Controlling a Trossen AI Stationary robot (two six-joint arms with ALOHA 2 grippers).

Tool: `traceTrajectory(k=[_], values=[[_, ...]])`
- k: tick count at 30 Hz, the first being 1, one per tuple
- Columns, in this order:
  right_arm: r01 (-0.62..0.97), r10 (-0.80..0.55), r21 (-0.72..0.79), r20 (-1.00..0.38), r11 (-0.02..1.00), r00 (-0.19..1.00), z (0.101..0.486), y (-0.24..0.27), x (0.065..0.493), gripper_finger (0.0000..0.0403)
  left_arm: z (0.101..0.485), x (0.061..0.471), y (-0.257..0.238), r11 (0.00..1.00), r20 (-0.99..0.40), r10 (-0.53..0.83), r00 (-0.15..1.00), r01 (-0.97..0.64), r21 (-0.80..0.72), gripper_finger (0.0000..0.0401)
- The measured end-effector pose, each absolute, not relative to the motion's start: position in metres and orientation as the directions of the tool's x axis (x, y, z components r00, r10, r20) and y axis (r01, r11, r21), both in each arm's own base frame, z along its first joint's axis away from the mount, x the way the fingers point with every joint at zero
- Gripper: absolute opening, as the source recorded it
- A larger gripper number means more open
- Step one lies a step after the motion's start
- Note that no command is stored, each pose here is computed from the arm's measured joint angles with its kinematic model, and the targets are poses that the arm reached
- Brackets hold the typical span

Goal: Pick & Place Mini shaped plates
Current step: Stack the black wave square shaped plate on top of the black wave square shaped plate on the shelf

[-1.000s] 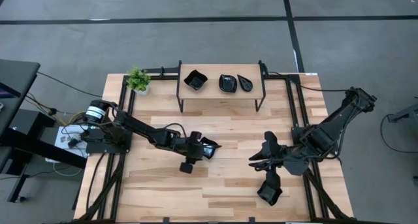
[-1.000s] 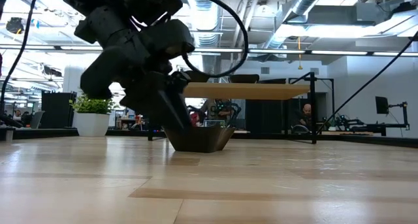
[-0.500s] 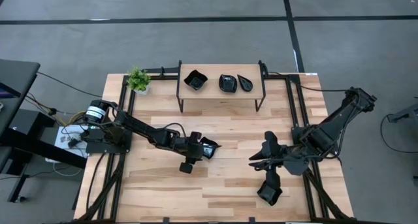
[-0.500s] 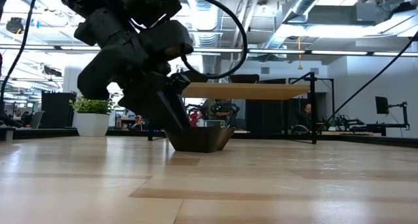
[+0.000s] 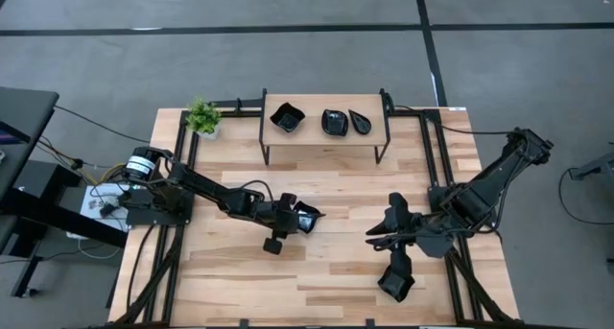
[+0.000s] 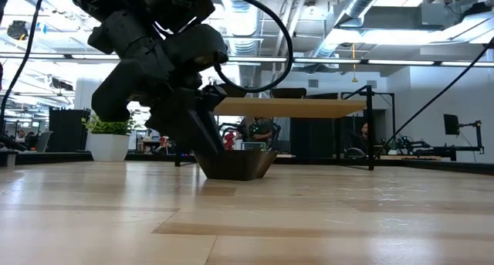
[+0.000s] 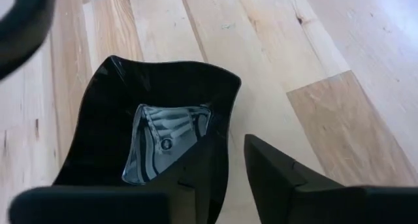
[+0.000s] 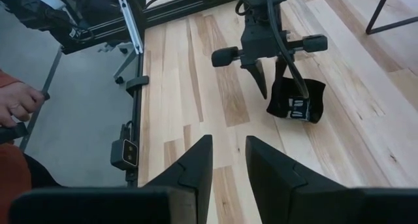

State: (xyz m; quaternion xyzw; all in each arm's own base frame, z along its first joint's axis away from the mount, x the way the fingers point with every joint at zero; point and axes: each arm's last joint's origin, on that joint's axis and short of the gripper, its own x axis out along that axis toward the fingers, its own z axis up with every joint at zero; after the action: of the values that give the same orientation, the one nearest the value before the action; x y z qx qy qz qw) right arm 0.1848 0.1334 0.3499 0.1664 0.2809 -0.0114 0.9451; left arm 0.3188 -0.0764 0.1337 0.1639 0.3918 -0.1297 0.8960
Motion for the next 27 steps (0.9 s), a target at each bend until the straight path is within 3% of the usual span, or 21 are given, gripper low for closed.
traceTrajectory(k=[15,27], values=[[0.120,0.073,0.317,-0.535,0.941,0.842,0.3498,0.1334,0.1847,0.0088,0.1341,0.3192,-0.0765,0.912,-0.741,-0.104,0.664,0.361,0.195,0.0010],[0.120,0.074,0.318,-0.535,0.941,0.842,0.3499,0.1335,0.1848,0.0088,0.1342,0.3191,-0.0774,0.911,-0.740,-0.107,0.665,0.363,0.195,0.0008]])
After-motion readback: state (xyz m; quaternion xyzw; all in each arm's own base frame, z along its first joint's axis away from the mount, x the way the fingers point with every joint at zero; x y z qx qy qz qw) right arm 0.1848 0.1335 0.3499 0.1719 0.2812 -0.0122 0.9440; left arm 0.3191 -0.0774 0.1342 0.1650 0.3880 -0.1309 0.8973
